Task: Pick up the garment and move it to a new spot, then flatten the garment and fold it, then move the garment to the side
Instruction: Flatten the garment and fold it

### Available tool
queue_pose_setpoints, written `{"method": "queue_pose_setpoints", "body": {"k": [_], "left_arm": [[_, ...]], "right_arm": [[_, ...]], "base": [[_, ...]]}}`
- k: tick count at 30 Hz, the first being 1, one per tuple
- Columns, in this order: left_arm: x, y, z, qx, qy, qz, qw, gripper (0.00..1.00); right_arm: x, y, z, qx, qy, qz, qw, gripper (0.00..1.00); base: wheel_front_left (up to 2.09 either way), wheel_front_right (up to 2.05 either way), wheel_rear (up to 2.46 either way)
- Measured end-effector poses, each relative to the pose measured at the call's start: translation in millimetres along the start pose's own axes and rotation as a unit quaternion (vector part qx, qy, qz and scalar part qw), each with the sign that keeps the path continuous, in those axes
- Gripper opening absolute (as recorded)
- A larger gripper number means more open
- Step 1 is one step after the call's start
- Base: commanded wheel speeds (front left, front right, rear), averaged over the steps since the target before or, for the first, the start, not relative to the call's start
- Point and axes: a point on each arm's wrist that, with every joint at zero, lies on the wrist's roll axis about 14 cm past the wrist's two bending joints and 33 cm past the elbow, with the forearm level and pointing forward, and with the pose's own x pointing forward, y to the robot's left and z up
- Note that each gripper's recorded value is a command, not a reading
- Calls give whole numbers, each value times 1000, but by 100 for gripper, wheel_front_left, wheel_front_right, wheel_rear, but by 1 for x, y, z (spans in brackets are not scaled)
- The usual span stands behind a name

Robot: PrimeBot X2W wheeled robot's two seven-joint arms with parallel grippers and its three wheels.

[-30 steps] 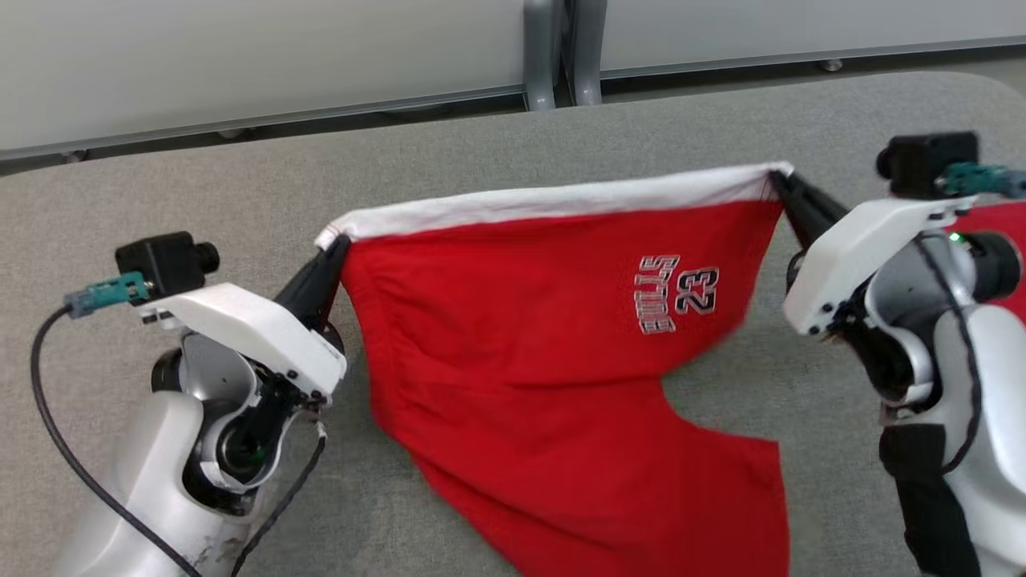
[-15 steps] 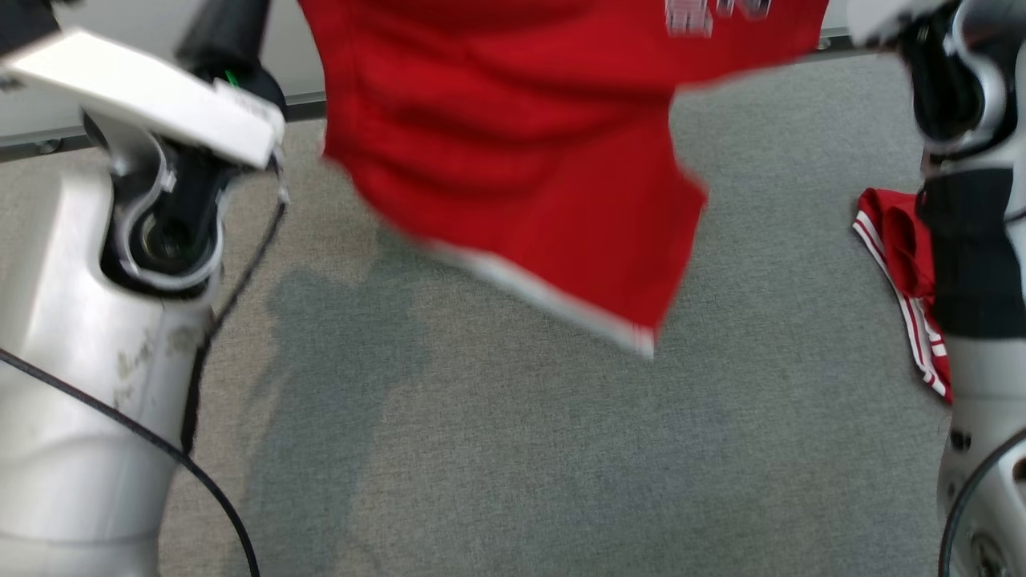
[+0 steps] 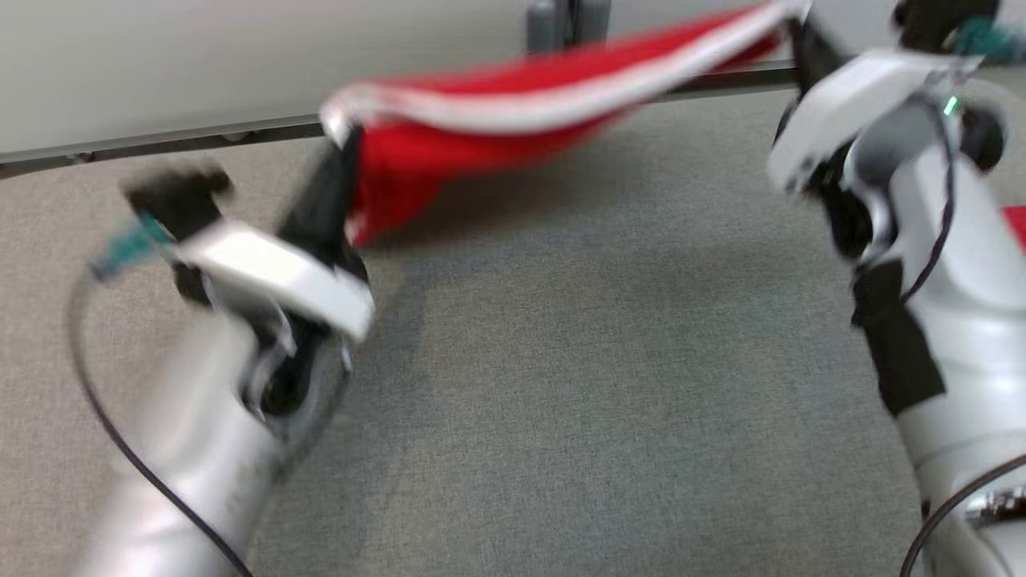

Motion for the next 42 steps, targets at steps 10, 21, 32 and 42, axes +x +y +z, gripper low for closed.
{"method": "queue_pose_setpoints", "body": {"k": [10, 21, 32, 42], "left_arm": [[-103, 11, -118, 27, 146, 36, 988, 0], [-188, 2, -131, 49, 173, 30, 983, 0], [-242, -3, -141, 46, 229, 48, 971, 0], [-211, -12, -118, 50, 180, 52, 981, 0]], "right_arm": [[-90, 1, -130, 47, 184, 21, 981, 0], [-212, -25, -150, 38, 310, 20, 950, 0], [-307, -25, -138, 52, 412, -21, 909, 0], [-233, -21, -109, -43, 307, 8, 951, 0]], "base": [[0, 0, 0], [0, 0, 0], [0, 0, 0], [0, 0, 0]]}}
